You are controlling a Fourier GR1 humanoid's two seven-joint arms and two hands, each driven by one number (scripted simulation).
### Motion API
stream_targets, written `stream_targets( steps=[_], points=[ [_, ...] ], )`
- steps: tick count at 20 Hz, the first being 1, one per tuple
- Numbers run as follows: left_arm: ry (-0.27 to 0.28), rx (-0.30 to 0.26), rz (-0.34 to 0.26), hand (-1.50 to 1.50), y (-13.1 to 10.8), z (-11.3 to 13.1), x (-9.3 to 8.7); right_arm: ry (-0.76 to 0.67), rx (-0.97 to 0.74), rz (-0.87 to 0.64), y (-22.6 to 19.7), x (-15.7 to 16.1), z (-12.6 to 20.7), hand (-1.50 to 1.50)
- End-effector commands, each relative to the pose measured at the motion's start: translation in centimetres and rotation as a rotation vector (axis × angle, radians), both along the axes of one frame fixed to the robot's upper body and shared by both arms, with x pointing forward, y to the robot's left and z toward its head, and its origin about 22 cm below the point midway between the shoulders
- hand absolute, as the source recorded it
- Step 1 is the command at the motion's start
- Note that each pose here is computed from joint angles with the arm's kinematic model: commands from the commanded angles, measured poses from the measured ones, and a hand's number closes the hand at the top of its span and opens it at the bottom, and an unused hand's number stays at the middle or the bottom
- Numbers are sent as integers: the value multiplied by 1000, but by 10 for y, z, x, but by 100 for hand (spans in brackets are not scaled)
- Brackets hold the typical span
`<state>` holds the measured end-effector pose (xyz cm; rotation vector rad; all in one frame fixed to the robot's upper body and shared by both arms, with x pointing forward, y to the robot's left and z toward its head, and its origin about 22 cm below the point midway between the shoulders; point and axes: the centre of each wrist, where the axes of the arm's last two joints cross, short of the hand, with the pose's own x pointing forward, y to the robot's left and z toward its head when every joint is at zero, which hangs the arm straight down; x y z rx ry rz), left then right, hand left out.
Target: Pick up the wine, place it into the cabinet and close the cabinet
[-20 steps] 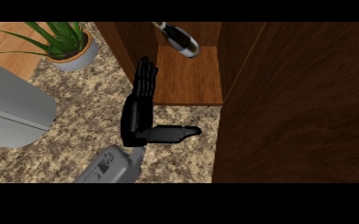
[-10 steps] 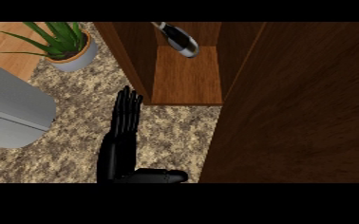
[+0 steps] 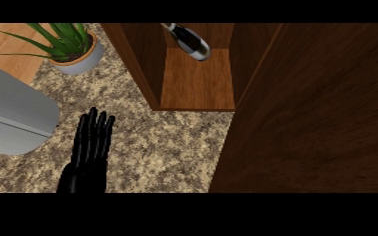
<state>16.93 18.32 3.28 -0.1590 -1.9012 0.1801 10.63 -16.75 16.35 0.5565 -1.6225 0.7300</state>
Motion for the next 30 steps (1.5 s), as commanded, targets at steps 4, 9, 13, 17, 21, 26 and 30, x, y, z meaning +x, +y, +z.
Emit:
stream_targets(
  steps=[4,9,13,17,21,26,30],
  points=[
    [-10,-5,19,-150,39,9,-20,-64,108,150,21,-26,33,150],
    [-18,-8,13,-150,58,17,-33,9,101,182,46,-16,34,150],
    [-20,-20,39,-150,85,24,-27,4,118,190,71,-9,27,150],
    [-15,-21,23,-150,103,25,-33,1,117,154,93,6,28,150],
    [-26,-6,-4,-150,123,34,-32,-42,121,112,112,25,38,150],
    [-39,3,-38,-150,142,39,-34,-27,109,73,138,47,42,150],
    [-55,0,-43,-150,146,46,-32,-8,70,56,163,79,70,150]
  ],
)
